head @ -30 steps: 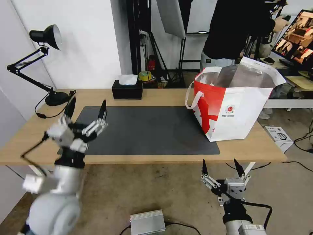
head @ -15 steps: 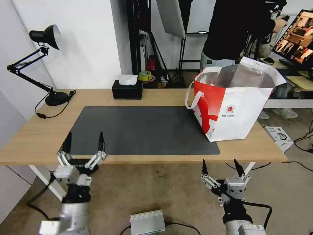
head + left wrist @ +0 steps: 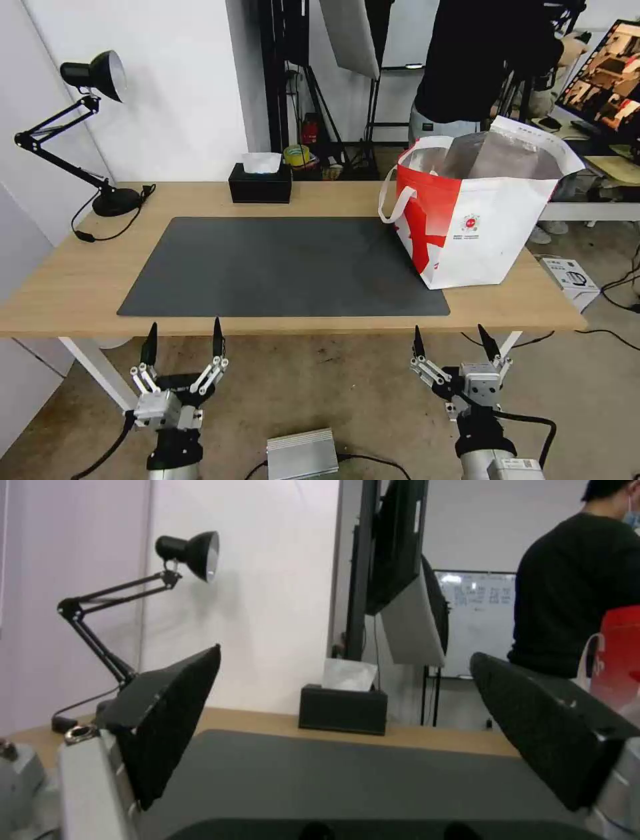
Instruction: Pick up the trash from the table and place it into the takeout bag.
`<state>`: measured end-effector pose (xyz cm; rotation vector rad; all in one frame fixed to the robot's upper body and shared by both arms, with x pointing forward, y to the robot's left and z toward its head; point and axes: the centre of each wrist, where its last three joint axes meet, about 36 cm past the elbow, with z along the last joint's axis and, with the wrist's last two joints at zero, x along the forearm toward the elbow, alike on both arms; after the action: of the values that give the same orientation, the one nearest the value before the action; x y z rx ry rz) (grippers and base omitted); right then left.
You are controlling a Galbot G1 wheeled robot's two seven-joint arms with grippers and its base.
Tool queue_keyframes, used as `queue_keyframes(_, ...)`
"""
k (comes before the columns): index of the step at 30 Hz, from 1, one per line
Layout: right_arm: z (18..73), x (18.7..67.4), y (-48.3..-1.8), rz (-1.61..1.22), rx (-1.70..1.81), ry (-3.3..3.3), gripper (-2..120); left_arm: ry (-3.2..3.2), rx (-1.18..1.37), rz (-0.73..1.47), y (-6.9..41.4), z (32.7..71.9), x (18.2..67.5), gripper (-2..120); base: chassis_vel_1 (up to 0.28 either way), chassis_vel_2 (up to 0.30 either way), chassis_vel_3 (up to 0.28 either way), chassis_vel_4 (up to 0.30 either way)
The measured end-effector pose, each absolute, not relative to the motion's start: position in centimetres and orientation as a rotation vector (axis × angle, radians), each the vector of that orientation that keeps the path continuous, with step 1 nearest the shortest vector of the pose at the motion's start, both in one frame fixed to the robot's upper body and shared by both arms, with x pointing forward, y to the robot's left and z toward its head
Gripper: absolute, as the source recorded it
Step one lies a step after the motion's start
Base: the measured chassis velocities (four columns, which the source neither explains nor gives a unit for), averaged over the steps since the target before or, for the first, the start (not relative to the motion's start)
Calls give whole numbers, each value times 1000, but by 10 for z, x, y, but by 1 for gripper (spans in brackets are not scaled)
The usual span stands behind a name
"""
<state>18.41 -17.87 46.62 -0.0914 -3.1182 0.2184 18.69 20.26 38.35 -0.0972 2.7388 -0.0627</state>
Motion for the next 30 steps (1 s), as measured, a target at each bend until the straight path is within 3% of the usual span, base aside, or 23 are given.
queue_keyframes(30,466,184,-179,218,-91,-3118,100,2762,-137,-71,199,366,176,100,0,0,0,0)
